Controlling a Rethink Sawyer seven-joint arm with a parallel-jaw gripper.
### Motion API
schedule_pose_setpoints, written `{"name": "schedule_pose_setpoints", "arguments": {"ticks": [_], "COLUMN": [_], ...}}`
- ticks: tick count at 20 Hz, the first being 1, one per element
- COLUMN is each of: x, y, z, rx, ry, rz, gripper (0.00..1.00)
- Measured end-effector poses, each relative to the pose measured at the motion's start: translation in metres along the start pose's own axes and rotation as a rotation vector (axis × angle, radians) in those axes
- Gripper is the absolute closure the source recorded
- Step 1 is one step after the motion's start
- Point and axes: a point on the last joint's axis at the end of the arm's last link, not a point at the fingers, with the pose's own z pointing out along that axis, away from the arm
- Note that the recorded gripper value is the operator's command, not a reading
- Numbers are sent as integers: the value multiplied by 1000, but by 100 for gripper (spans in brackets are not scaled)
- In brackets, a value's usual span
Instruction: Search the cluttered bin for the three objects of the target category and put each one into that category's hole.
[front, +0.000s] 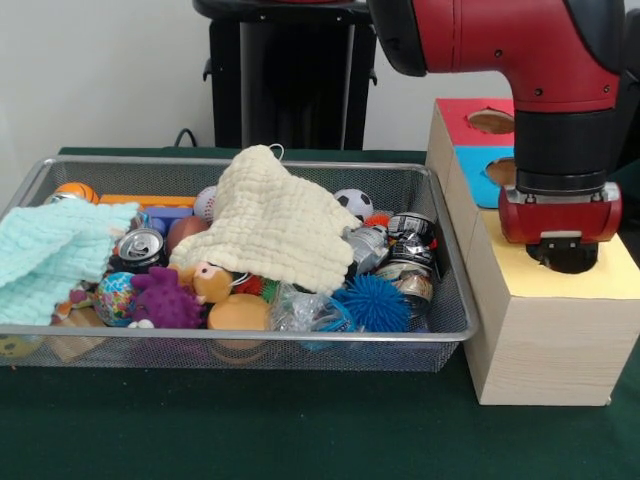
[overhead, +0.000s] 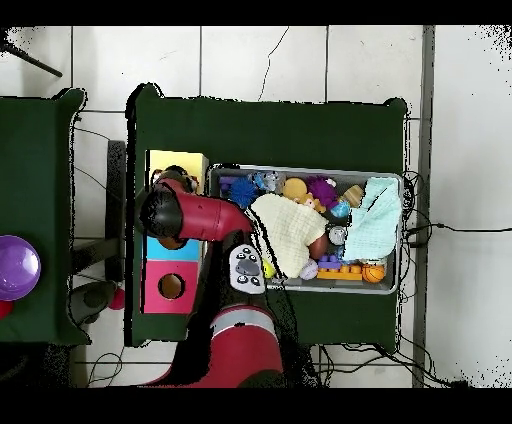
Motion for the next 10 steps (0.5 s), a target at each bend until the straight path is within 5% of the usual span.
{"name": "schedule_pose_setpoints", "arguments": {"ticks": [3,4,10], "x": [0,3,9], "y": [0,0,3], "z": [-1,0,-1], "rx": [4,8,8], "ry": [7,15,44], "rz": [-5,-8,-14], "gripper": [0,100,100]}}
